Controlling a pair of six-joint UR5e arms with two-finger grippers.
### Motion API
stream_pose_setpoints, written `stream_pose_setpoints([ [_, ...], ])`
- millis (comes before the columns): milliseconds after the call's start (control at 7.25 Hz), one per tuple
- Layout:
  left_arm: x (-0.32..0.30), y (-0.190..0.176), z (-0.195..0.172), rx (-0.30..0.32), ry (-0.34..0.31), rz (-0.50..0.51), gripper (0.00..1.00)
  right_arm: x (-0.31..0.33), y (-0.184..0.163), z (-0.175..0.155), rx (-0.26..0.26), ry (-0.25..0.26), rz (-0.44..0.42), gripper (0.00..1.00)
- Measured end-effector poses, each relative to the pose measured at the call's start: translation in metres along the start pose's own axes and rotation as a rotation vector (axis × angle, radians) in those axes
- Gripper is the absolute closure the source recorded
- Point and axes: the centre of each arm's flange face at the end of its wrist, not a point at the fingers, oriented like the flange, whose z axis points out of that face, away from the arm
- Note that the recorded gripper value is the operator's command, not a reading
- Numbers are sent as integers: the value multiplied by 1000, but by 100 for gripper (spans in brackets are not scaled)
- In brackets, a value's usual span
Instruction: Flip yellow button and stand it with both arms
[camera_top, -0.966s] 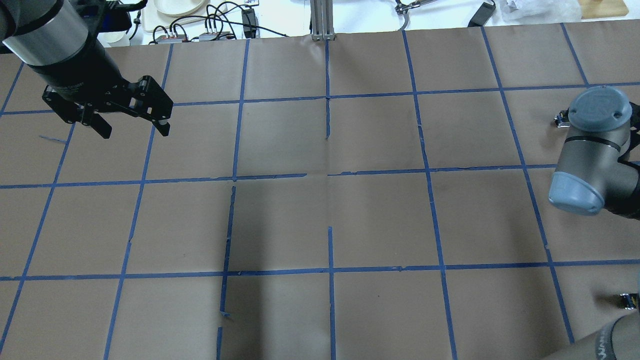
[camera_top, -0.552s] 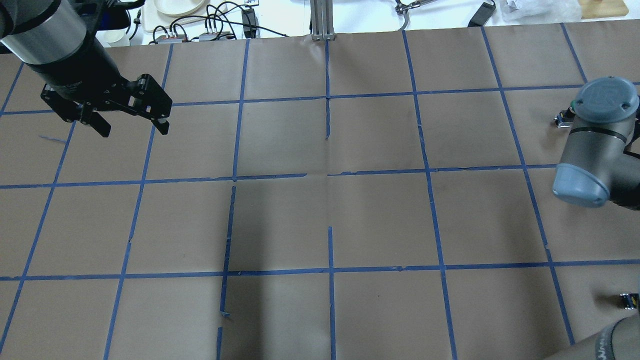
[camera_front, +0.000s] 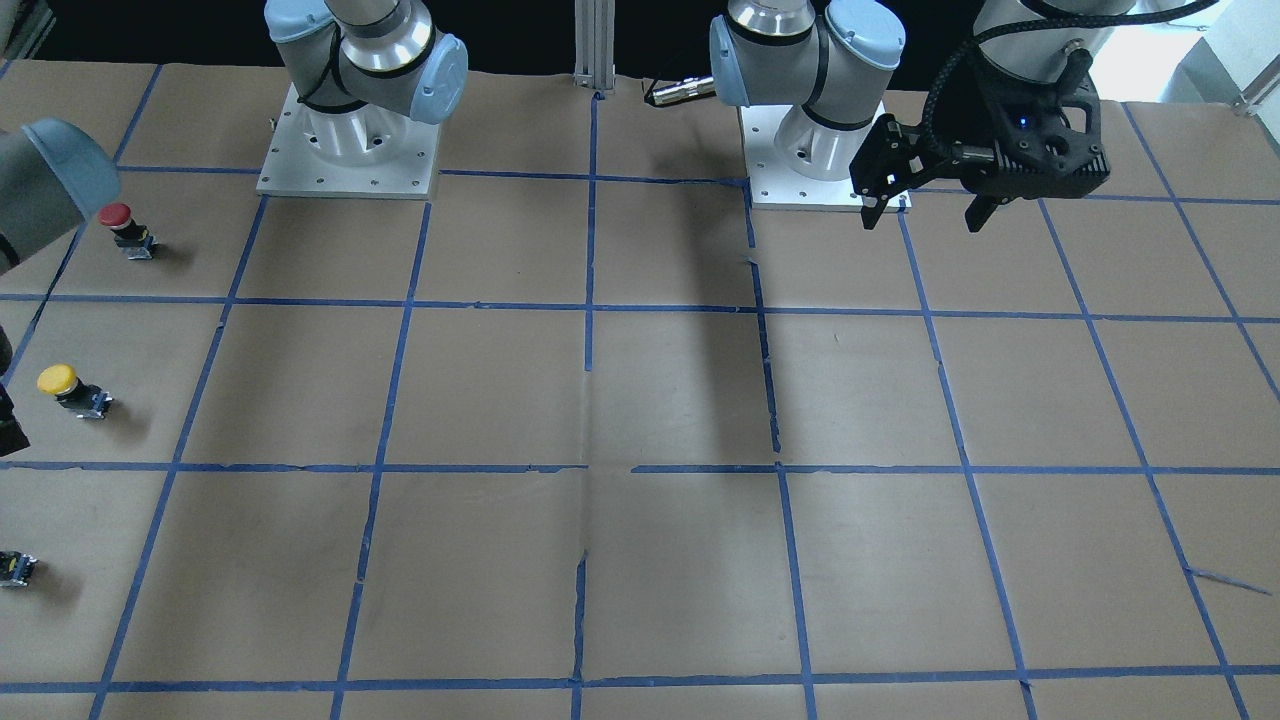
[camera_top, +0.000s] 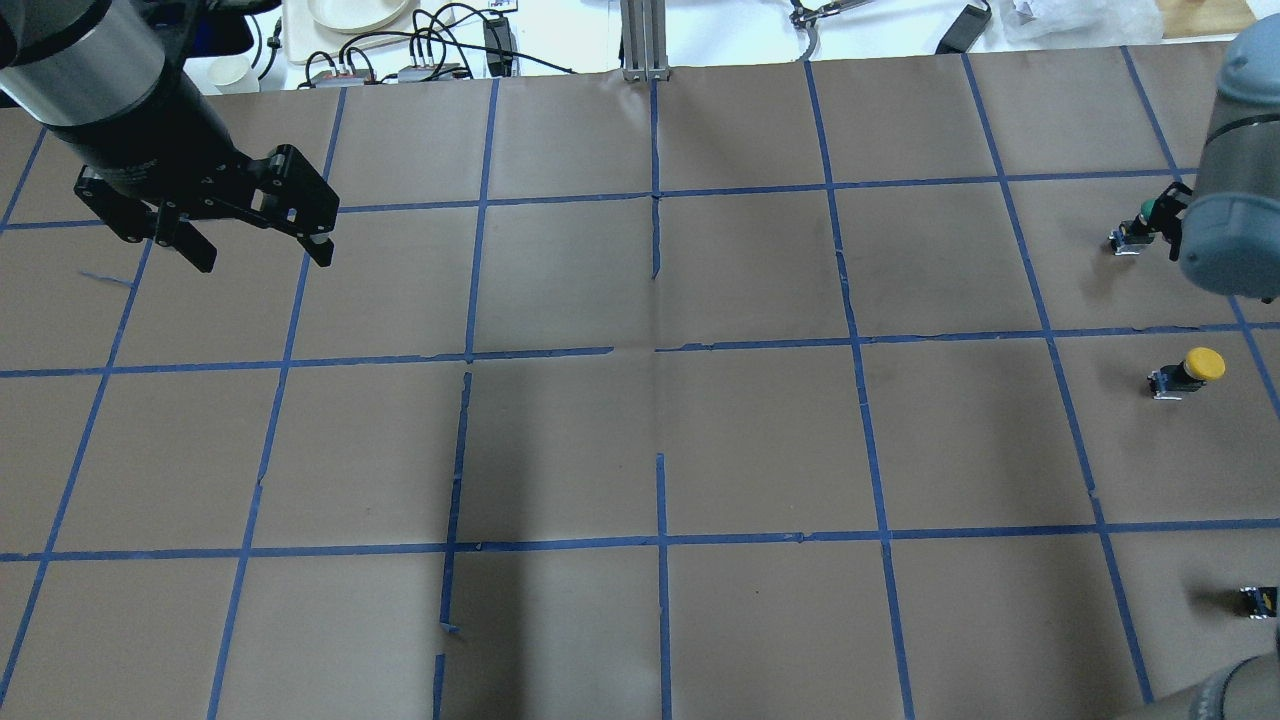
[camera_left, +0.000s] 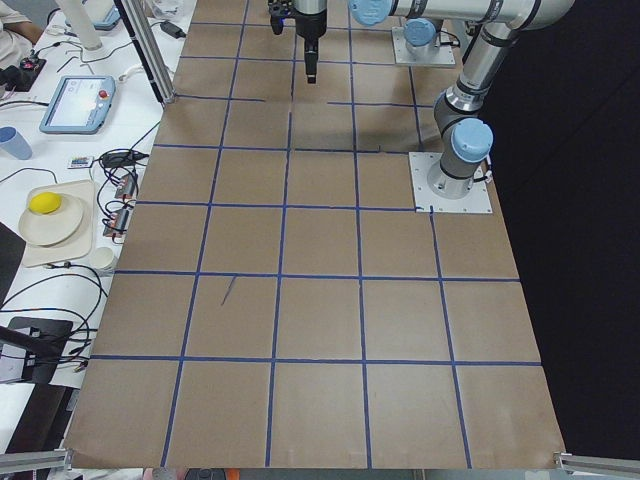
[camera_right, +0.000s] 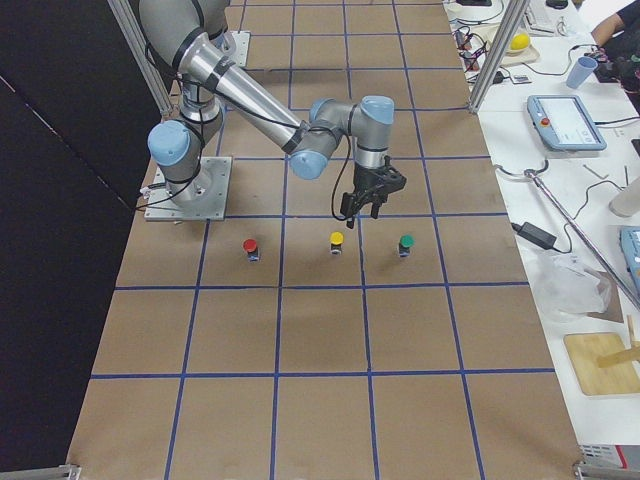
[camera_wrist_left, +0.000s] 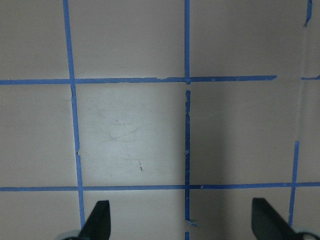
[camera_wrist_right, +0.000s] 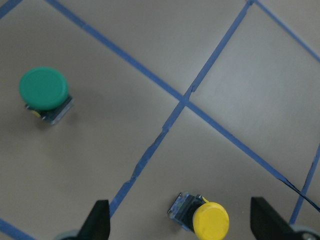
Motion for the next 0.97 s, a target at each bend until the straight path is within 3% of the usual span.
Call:
stream_pose_setpoints([
  [276, -1, 1, 0, 1, -1, 1, 0, 1, 4, -70, -134, -80, -60, 0],
  [414, -1, 1, -1, 2, -1, 1, 0, -10, 26, -106, -180, -105, -123, 0],
  [690, -2, 2, -1, 2, -1, -1, 0, -51, 94, -172, -183, -161, -285, 0],
  [966, -2, 2, 0, 1, 0, -2, 0, -62, 159, -233, -173, -240, -512, 0],
])
